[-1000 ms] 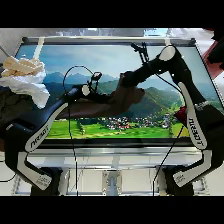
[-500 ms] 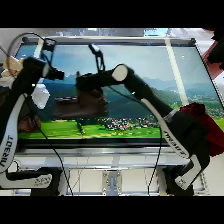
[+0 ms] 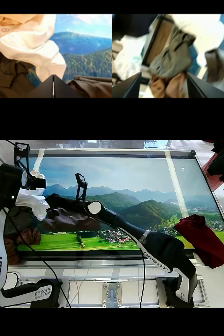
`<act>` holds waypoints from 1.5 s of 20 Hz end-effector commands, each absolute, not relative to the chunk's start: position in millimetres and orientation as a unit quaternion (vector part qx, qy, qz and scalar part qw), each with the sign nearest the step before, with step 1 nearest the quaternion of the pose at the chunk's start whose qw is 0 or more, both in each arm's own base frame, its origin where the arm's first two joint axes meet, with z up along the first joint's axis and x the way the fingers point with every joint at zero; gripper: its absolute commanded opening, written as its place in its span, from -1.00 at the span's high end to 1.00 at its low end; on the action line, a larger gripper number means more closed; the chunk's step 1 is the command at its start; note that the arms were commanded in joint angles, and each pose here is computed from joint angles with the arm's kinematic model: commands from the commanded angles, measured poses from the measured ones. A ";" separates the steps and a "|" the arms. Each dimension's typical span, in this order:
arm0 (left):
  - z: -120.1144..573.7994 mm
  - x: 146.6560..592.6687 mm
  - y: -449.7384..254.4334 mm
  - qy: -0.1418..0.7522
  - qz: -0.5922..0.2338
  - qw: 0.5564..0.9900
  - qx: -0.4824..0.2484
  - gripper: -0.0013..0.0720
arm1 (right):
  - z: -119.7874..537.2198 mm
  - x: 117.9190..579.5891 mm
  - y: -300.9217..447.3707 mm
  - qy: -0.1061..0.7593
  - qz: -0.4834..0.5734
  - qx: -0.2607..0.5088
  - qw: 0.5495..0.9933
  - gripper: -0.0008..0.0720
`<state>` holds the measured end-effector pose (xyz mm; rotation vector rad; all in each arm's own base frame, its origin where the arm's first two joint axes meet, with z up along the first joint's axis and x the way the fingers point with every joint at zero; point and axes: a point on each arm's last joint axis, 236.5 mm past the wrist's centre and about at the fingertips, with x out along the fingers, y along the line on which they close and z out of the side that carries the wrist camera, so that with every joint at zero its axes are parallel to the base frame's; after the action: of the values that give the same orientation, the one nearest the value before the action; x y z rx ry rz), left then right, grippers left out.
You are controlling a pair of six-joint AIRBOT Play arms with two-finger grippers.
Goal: Fold the shirts.
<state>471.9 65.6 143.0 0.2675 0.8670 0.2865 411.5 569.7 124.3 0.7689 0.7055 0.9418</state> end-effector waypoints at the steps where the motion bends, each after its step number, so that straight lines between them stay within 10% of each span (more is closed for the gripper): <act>1: 143.2 470.5 65.7 0.419 0.138 0.889 0.123 0.93 | 106.4 459.4 520.2 0.303 0.417 0.251 0.819 -0.66; 8: 146.4 475.6 63.1 0.407 0.134 0.896 0.119 0.93 | -41.5 486.5 340.0 0.571 0.222 0.226 0.757 -0.64; 18: 146.6 476.1 62.5 0.406 0.133 0.896 0.119 0.93 | -80.7 443.4 407.4 0.614 0.327 0.368 0.617 -0.70; 26: 145.2 475.7 60.4 0.408 0.130 0.897 0.114 0.93 | -89.3 395.0 462.6 0.632 0.352 0.342 0.600 -0.67; 30: 143.0 475.5 55.8 0.411 0.122 0.897 0.105 0.93 | -90.7 398.9 476.3 0.614 0.344 0.347 0.620 0.85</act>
<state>475.7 58.0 143.6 0.2270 0.8485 0.2616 396.3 465.8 -89.3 0.7914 1.4496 0.8077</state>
